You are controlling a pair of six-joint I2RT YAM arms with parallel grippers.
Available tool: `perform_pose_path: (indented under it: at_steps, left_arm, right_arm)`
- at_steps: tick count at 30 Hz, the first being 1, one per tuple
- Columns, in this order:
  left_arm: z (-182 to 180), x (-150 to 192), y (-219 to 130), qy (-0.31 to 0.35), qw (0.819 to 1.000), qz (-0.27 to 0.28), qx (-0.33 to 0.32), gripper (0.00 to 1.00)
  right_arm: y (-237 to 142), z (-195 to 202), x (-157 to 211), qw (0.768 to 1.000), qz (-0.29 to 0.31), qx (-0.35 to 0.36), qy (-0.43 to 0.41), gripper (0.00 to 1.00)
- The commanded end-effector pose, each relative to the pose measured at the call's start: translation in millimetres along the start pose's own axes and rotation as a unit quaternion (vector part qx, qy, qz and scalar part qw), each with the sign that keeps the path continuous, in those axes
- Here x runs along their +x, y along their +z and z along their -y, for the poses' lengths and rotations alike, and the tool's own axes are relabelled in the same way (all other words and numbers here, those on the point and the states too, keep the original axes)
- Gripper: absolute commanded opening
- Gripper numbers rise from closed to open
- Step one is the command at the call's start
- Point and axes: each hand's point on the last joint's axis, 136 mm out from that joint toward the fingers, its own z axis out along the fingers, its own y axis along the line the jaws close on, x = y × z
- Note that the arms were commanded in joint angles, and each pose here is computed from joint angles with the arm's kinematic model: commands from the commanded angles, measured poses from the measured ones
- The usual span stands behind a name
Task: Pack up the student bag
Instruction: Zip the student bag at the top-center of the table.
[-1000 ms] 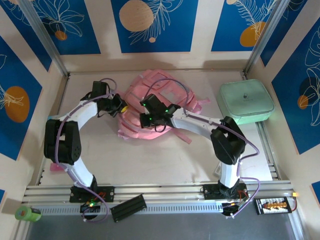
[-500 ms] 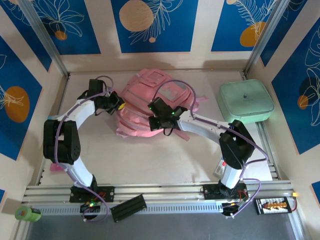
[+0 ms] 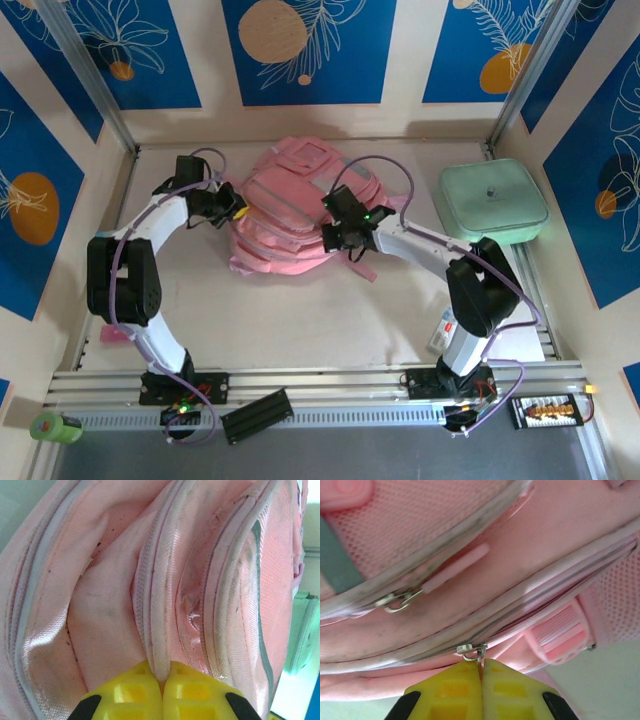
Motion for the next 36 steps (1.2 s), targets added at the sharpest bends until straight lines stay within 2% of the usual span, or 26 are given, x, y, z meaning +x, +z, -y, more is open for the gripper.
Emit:
perform_pose_path:
  at_steps: [1,6,12,17,22,26,30,36]
  left_arm:
    - [-21,-9,-17,0.05,0.998,0.0,-0.05,0.0]
    - [-17,-7,-21,0.085,0.995,-0.015,-0.051,0.0]
    - [-12,-8,-21,0.094,0.994,-0.025,-0.044,0.0]
    - [-1,-4,-16,0.092,0.995,-0.031,-0.015,0.0]
    - [14,5,-8,0.063,0.997,-0.039,0.032,0.0]
    - [26,12,1,0.016,0.997,-0.028,0.069,0.0]
    - [35,21,8,-0.009,0.997,-0.01,0.073,0.0]
    - [43,55,27,-0.027,0.998,-0.013,0.059,0.04]
  right_arm:
    - [-1,12,1,0.999,-0.033,-0.005,-0.036,0.0]
    - [3,53,-13,0.998,-0.038,0.044,-0.009,0.0]
    - [3,95,-29,0.995,-0.032,0.078,0.059,0.0]
    - [9,104,-33,0.989,-0.045,0.099,0.098,0.01]
    - [-5,99,-42,0.989,-0.023,0.084,0.123,0.07]
    - [-33,89,-49,0.989,0.02,0.029,0.143,0.26]
    - [-59,71,-51,0.983,0.063,-0.054,0.163,0.48]
    - [-68,50,-49,0.967,0.093,-0.138,0.193,0.8]
